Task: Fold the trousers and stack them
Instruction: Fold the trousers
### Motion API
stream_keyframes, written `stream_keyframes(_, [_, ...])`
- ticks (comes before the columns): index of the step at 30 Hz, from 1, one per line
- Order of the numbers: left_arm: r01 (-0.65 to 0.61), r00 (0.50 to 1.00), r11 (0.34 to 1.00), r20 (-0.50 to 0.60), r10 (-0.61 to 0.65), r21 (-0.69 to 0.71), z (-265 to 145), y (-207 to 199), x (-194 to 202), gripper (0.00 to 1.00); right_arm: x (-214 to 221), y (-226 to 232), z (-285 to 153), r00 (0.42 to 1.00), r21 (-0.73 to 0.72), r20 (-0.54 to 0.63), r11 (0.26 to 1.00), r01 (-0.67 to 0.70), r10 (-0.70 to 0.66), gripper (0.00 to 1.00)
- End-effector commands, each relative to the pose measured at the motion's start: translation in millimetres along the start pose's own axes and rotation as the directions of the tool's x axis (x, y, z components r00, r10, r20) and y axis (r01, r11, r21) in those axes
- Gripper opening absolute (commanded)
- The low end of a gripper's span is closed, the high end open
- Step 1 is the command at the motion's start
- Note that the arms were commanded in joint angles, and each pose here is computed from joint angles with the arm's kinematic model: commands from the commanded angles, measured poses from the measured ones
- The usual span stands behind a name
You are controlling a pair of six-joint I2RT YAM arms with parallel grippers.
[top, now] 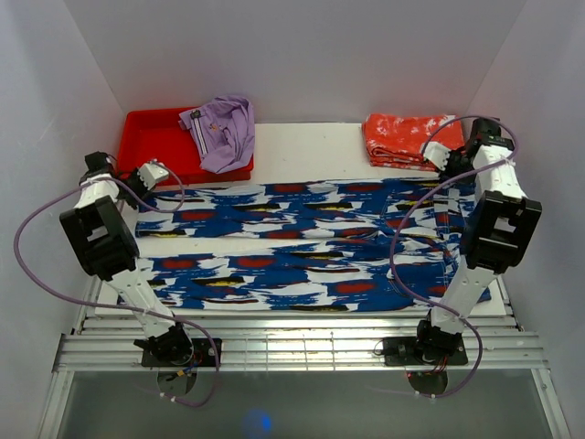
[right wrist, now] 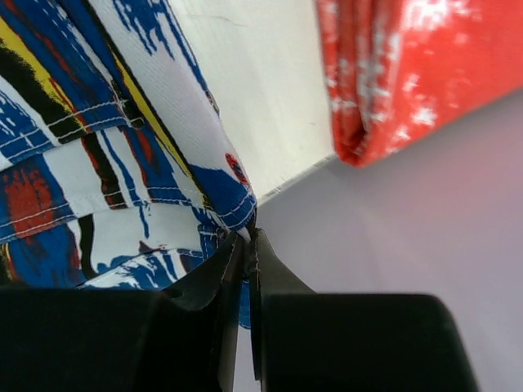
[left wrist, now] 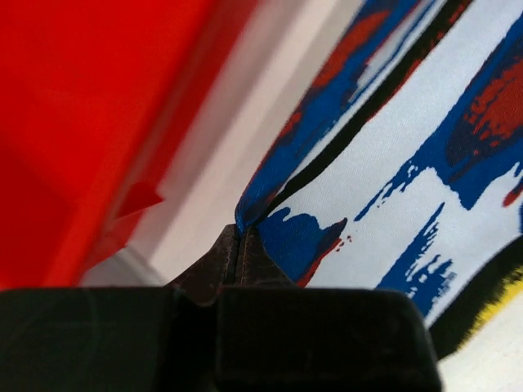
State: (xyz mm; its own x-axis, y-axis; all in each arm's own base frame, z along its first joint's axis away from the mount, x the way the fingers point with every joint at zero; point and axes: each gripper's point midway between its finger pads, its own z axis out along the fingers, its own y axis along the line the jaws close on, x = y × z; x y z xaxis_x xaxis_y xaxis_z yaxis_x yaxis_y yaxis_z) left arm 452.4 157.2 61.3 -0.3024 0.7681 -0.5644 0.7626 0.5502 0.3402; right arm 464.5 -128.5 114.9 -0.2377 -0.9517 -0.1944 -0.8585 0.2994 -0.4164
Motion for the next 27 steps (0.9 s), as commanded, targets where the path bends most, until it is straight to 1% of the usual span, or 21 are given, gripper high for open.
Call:
stream_keyframes(1, [-0.036,0.996,0.93,0.065,0.064,-0.366,-66.3,75.1,-33.5,0.0,9.3,-42.2,-47.7,1.0,0.209,0.019,0.978,-0.013,0.009,0.08])
stream_keyframes(4, [0.007,0.995,0.897,0.092,0.037,-0.442,-89.4,89.5,-34.0,0.0,13.0,-58.7,-66.0,0.999,0.288,0.037,0.957,-0.029,0.02,0.08])
stream_keyframes(6, [0.071,0.992,0.877,0.128,-0.011,-0.475,-96.4,99.9,-35.9,0.0,14.4,-63.6,-69.3,0.999,0.313,0.035,0.949,-0.042,0.033,0.08])
stream_keyframes(7, [0.095,0.989,0.867,0.143,-0.027,-0.489,-99.5,105.0,-37.3,0.0,14.2,-71.9,-73.6,0.999,0.351,0.036,0.935,-0.045,0.034,0.08])
stream_keyframes(8, [0.108,0.987,0.849,0.16,-0.029,-0.517,-106.6,115.5,-41.4,0.0,15.0,-71.6,-72.4,0.998,0.36,0.038,0.931,-0.055,0.045,0.08])
stream_keyframes(9, [0.16,0.979,0.839,0.194,-0.066,-0.52,-108.3,118.5,-43.6,0.0,15.8,-72.2,-72.9,0.997,0.37,0.043,0.926,-0.071,0.059,0.08])
stream_keyframes(11, [0.189,0.97,0.83,0.232,-0.074,-0.525,-112.9,124.6,-50.6,0.0,16.7,-78.3,-79.8,0.997,0.412,0.052,0.908,-0.078,0.062,0.08])
stream_keyframes(12, [0.202,0.966,0.823,0.247,-0.078,-0.532,-116.5,129.4,-54.5,0.0,19.5,-72.7,-75.3,0.996,0.41,0.054,0.908,-0.083,0.067,0.08])
stream_keyframes(13, [0.22,0.961,0.818,0.263,-0.088,-0.531,-118.4,132.0,-57.4,0.0,21.9,-73.6,-81.4,0.996,0.432,0.058,0.898,-0.086,0.067,0.08])
stream_keyframes(17, [0.246,0.957,0.792,0.27,-0.107,-0.559,-124.6,153.2,-58.2,0.0,29.3,-88.0,-95.0,0.993,0.515,0.09,0.849,-0.115,0.08,0.08])
stream_keyframes(18, [0.248,0.957,0.78,0.271,-0.106,-0.574,-128.3,159.7,-58.4,0.0,30.5,-91.9,-98.2,0.991,0.526,0.1,0.841,-0.13,0.091,0.08])
stream_keyframes(19, [0.249,0.956,0.764,0.278,-0.095,-0.595,-134.5,170.0,-62.1,0.0,30.4,-98.6,-104.9,0.984,0.54,0.128,0.823,-0.174,0.123,0.08])
stream_keyframes(21, [0.275,0.945,0.734,0.313,-0.09,-0.62,-148.3,183.4,-68.8,0.0,31.3,-107.9,-115.4,0.974,0.566,0.169,0.795,-0.22,0.15,0.08])
stream_keyframes(23, [0.306,0.926,0.702,0.371,-0.064,-0.643,-168.7,197.9,-87.2,0.0,33.8,-114.8,-127.1,0.958,0.592,0.216,0.755,-0.283,0.189,0.08])
stream_keyframes(25, [0.311,0.908,0.709,0.418,-0.025,-0.633,-181.7,202.5,-107.5,0.0,40.3,-122.2,-139.1,0.945,0.623,0.254,0.713,-0.323,0.206,0.08])
stream_keyframes(26, [0.303,0.896,0.697,0.443,0.024,-0.65,-193.7,209.4,-121.0,0.0,43.8,-122.0,-140.2,0.931,0.62,0.279,0.696,-0.361,0.234,0.08])
stream_keyframes(27, [0.324,0.879,0.705,0.476,0.023,-0.631,-195.6,210.1,-129.0,0.0,46.7,-123.1,-141.3,0.924,0.625,0.292,0.682,-0.38,0.248,0.08])
